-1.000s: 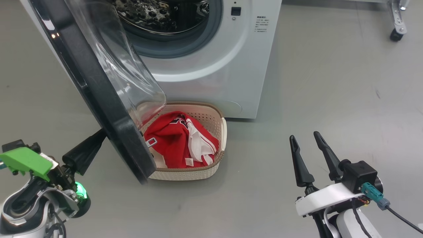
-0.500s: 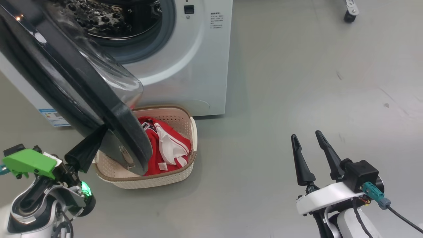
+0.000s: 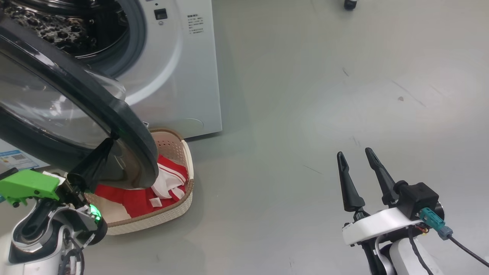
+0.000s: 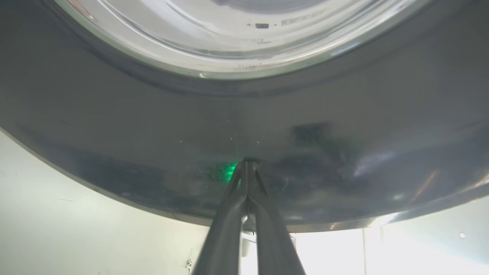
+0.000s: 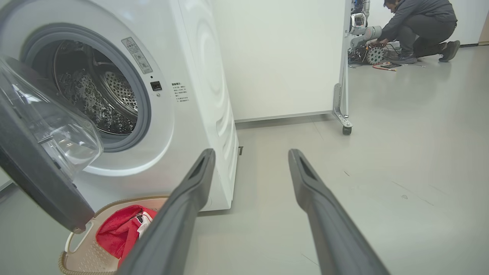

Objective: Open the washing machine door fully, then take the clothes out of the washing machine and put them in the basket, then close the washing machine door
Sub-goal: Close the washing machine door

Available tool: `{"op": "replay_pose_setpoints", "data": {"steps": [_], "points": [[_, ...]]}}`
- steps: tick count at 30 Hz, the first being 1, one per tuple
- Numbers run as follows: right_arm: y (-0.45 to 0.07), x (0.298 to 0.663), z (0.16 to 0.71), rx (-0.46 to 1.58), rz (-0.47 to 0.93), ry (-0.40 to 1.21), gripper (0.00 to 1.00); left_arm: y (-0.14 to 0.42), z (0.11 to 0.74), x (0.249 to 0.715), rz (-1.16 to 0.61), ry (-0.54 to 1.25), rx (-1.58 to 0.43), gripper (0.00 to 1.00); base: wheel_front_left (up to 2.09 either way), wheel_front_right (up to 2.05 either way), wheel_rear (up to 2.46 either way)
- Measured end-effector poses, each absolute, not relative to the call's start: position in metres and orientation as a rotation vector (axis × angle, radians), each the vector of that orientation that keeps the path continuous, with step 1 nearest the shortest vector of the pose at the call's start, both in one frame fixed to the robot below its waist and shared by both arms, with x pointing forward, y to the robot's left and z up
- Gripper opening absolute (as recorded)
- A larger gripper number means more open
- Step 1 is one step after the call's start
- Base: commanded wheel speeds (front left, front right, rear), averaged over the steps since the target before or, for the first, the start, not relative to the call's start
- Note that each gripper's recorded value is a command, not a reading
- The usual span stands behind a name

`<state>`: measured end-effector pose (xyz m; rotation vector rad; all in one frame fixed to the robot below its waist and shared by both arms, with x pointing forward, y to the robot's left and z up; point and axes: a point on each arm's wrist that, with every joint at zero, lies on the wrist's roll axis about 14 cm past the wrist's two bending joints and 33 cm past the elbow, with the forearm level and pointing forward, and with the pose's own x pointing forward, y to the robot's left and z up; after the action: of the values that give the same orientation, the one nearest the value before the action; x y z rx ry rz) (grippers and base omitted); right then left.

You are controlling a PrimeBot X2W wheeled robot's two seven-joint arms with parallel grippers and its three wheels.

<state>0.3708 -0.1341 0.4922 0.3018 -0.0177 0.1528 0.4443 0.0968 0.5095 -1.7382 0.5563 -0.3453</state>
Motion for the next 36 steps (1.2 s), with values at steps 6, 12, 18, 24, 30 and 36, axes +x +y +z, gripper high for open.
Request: {"op": "replay_pose_setpoints", "data": {"steps": [6,12,18,24,30,36], "points": [[-0.151,0.367,0.495,0.294,0.101,-0.030,1.00,0.072,0.511,0.459,-0.367,0.577,-1.758,0.00,0.00,0.00,0.00],[-0.164,0.362,0.494,0.294,0.058,-0.030,1.00,0.059,0.507,0.474,-0.344,0.577,-1.772,0.00,0.00,0.00,0.00],[-0.172,0.360,0.491,0.307,0.027,-0.024,1.00,0.048,0.495,0.485,-0.299,0.597,-1.779,0.00,0.00,0.00,0.00],[-0.173,0.362,0.495,0.311,0.026,-0.038,1.00,0.049,0.488,0.484,-0.275,0.595,-1.780,0.00,0.00,0.00,0.00],[-0.171,0.368,0.507,0.323,0.035,-0.078,1.00,0.047,0.487,0.476,-0.303,0.598,-1.738,0.00,0.00,0.00,0.00],[-0.161,0.374,0.514,0.329,0.071,-0.095,1.00,0.050,0.475,0.450,-0.330,0.600,-1.615,0.00,0.00,0.00,0.00]]}}
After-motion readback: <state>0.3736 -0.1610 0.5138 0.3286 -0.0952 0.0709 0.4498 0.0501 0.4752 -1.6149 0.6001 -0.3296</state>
